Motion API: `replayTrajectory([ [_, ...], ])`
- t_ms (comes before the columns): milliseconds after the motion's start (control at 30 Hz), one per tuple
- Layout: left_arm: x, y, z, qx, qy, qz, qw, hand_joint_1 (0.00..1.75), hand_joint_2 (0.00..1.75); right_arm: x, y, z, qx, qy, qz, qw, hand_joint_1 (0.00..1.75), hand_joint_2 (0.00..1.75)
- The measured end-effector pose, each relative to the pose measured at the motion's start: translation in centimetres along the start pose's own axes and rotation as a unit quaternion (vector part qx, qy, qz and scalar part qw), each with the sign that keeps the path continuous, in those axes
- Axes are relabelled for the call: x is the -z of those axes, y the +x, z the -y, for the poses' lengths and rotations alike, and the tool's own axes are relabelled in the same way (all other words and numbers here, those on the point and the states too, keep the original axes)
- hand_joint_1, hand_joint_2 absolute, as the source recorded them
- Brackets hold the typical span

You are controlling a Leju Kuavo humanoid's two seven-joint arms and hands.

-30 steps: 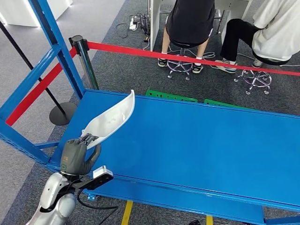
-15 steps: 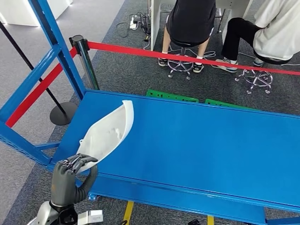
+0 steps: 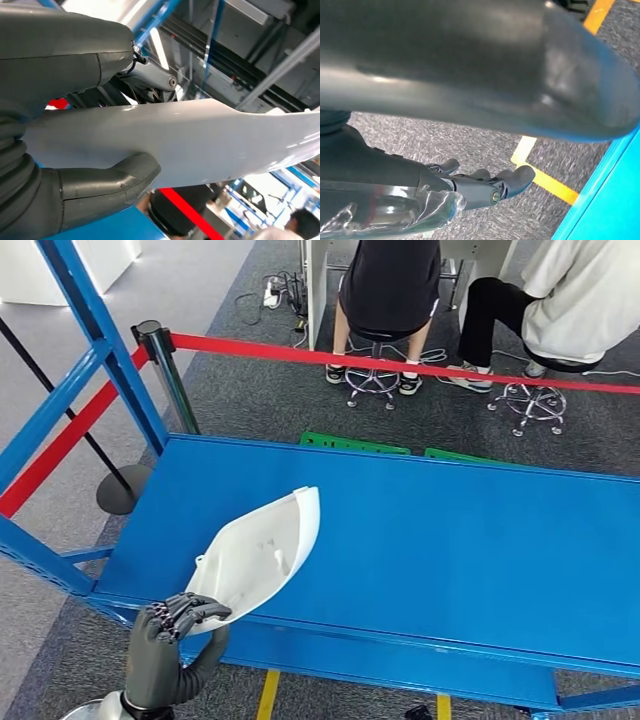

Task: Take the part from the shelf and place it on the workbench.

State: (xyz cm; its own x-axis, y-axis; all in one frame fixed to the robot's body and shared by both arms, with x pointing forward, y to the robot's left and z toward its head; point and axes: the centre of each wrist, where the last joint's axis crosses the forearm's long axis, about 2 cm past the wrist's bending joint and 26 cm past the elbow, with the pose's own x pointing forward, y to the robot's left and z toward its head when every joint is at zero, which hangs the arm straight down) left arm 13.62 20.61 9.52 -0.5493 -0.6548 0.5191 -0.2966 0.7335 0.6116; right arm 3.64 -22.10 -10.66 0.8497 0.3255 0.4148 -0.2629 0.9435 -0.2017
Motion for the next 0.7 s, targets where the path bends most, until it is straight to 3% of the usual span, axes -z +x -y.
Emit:
replayTrajectory([
  [700,0.13,0.15,-0.01,0.003,-0.002,0.008,1.0,1.75,1.75,-0.1,-0.22,0.01,0.002,-0.022,-0.011,1.0,0.0,0.0],
])
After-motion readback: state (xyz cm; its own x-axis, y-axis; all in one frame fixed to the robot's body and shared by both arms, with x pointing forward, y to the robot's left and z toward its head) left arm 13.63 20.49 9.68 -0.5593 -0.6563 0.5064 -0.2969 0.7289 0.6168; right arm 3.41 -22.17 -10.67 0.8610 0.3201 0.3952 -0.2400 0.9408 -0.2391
